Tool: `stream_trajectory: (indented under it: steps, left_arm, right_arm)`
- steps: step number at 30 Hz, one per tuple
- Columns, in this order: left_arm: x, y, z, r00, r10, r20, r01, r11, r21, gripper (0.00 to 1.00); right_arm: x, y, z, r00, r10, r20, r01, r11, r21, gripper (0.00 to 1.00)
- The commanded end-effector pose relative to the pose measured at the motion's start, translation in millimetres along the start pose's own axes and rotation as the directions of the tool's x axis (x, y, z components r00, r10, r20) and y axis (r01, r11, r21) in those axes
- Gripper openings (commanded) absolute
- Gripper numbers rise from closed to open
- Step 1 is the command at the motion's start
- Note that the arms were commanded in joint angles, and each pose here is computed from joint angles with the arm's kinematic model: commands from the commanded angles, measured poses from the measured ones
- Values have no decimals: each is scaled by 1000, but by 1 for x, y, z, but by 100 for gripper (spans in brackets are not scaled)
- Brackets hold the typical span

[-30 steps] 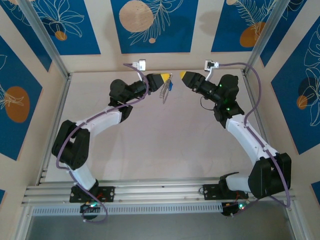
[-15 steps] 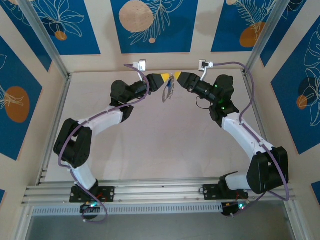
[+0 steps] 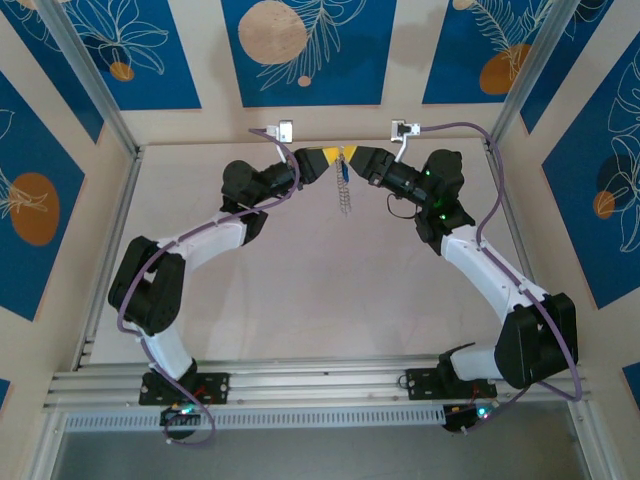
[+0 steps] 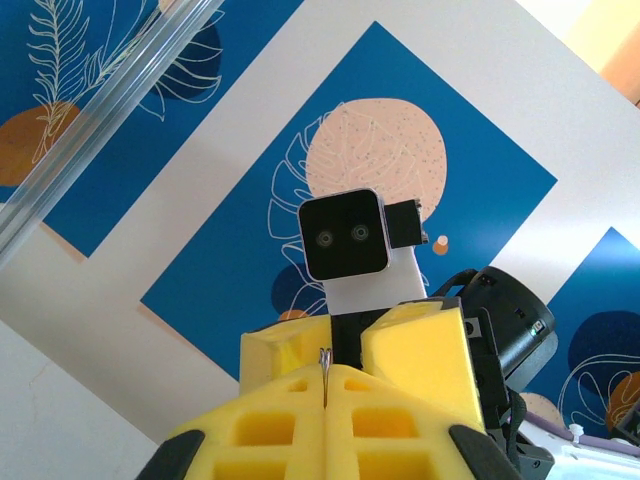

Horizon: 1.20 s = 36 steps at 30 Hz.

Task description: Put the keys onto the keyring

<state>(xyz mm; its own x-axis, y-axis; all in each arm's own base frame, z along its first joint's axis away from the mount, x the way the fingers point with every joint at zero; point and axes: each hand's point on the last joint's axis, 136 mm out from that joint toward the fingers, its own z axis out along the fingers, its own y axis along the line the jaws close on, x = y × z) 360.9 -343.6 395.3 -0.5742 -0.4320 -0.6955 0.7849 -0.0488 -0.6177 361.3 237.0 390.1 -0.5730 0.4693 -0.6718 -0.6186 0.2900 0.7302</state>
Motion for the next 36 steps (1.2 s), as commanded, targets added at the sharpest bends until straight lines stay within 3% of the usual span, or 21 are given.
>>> stream_trajectory:
  steps: [1, 8, 12, 18, 21, 27, 36]
  left_arm:
    - [-13, -13, -1, 998, 42, 39, -43, 998, 38, 0]
    - [-13, -15, -1, 998, 45, 33, -46, 998, 42, 0]
    - [-12, -15, -1, 999, 44, 28, -46, 998, 43, 0]
    - [-16, -20, -2, 997, 73, 17, -74, 997, 38, 0]
    - [-21, -20, -6, 994, 110, -4, -110, 994, 15, 21]
    - [-32, -16, -17, 983, 167, -71, -170, 985, -28, 45]
    - [-35, -10, -15, 945, 206, -253, -214, 977, -3, 58]
  right_arm:
    - [-4, 15, 5, 999, -33, -3, 33, 999, -39, 29]
    - [-1, 14, 9, 999, -30, -18, 29, 999, -46, 18]
    - [-1, 16, 10, 999, -36, -26, 35, 998, -54, 1]
    - [-8, 10, 4, 998, -58, -28, 58, 998, -32, 0]
    - [-13, 8, 0, 994, -88, -61, 86, 996, -30, 0]
    - [-13, 8, -3, 961, -135, -242, 110, 987, -113, 0]
    - [-3, 0, -2, 884, -187, -429, 102, 972, -214, 0]
